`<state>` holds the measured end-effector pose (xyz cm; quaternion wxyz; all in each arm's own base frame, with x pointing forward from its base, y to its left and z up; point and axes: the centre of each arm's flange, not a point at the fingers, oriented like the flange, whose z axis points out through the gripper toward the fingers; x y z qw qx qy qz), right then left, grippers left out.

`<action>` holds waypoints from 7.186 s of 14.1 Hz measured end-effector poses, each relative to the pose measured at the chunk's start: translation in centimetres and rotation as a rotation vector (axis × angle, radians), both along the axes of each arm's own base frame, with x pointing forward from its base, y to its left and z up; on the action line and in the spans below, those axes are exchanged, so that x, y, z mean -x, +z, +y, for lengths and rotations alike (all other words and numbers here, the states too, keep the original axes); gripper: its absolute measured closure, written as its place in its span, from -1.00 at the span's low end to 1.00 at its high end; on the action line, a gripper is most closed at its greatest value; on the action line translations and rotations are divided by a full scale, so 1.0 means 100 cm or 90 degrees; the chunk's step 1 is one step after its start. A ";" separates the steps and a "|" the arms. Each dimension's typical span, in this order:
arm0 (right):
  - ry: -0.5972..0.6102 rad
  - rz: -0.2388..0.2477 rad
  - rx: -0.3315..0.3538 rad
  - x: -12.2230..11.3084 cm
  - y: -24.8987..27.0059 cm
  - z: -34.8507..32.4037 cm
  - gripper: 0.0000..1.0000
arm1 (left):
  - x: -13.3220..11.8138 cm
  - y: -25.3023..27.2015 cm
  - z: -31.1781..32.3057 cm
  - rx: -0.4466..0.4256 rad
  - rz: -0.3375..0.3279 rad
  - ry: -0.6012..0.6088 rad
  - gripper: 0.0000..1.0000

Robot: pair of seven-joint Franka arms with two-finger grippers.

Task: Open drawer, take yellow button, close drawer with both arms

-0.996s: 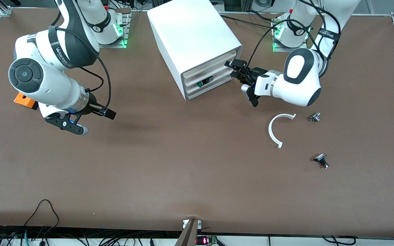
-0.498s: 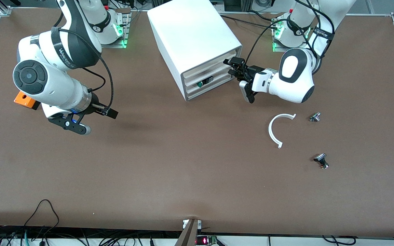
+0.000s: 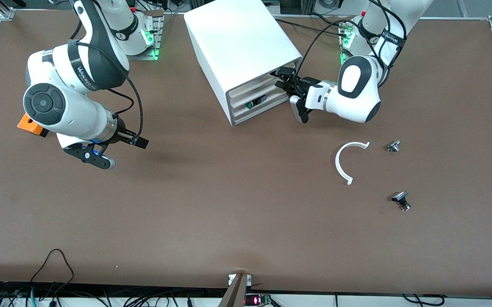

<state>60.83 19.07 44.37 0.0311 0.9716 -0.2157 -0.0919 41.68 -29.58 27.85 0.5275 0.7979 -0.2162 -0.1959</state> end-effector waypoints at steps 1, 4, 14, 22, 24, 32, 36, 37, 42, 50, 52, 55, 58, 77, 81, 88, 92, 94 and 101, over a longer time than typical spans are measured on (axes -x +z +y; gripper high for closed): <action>-0.012 -0.004 0.001 -0.001 0.003 0.002 -0.99 | -0.001 0.000 0.000 -0.001 -0.001 0.002 -0.11; -0.045 -0.022 0.000 -0.007 0.016 0.013 -0.99 | 0.001 0.000 -0.002 0.000 -0.003 -0.002 0.59; -0.244 -0.059 -0.032 -0.012 0.040 0.136 -0.98 | -0.057 0.011 0.046 -0.010 -0.083 0.005 0.69; -0.368 -0.113 -0.093 0.019 0.046 0.246 -0.98 | -0.114 0.010 0.083 -0.012 -0.113 0.022 0.69; -0.383 -0.121 -0.111 0.035 0.050 0.272 -0.98 | -0.115 0.008 0.085 -0.018 -0.115 0.017 0.40; -0.389 -0.113 -0.142 0.105 0.007 0.378 -0.99 | -0.151 0.073 0.115 -0.129 -0.079 -0.012 -1.00; -0.380 -0.099 -0.120 0.120 -0.027 0.397 -0.99 | -0.173 0.119 0.143 -0.260 -0.104 -0.040 -1.00; -0.380 -0.096 -0.119 0.121 -0.029 0.399 -0.98 | -0.177 0.133 0.148 -0.298 -0.108 -0.043 -1.00; -0.376 -0.076 -0.110 0.131 -0.038 0.405 -0.79 | -0.186 0.180 0.161 -0.456 -0.095 -0.011 -1.00; -0.348 -0.062 -0.083 0.161 -0.058 0.421 -0.72 | -0.182 0.236 0.154 -0.615 -0.136 -0.008 -1.00; -0.345 -0.055 -0.068 0.164 -0.060 0.420 -0.43 | -0.181 0.236 0.153 -0.615 -0.135 -0.008 -1.00; -0.342 -0.045 -0.055 0.168 -0.051 0.417 0.25 | -0.181 0.236 0.154 -0.616 -0.135 -0.008 -1.00; -0.342 -0.048 -0.062 0.168 -0.042 0.416 0.34 | -0.182 0.235 0.154 -0.617 -0.135 -0.010 -1.00; 0.142 -0.026 -0.006 -0.043 0.027 0.009 0.34 | -0.173 0.180 0.026 -0.734 -0.038 0.329 -1.00; 0.224 -0.043 0.005 -0.058 -0.041 -0.085 0.34 | -0.165 0.154 0.001 -0.730 -0.036 0.375 -1.00; 0.252 -0.072 -0.015 -0.030 -0.160 -0.181 0.34 | -0.143 0.115 -0.017 -0.729 -0.028 0.418 -1.00; 0.229 -0.046 -0.019 -0.021 -0.202 -0.188 0.34 | -0.120 0.103 -0.040 -0.741 -0.025 0.418 -1.00; 0.224 -0.033 -0.015 -0.019 -0.219 -0.191 0.34 | -0.114 0.099 -0.045 -0.749 -0.017 0.420 -1.00; 0.208 -0.039 -0.012 -0.021 -0.239 -0.197 -0.31 | -0.097 0.098 -0.062 -0.758 -0.018 0.405 -1.00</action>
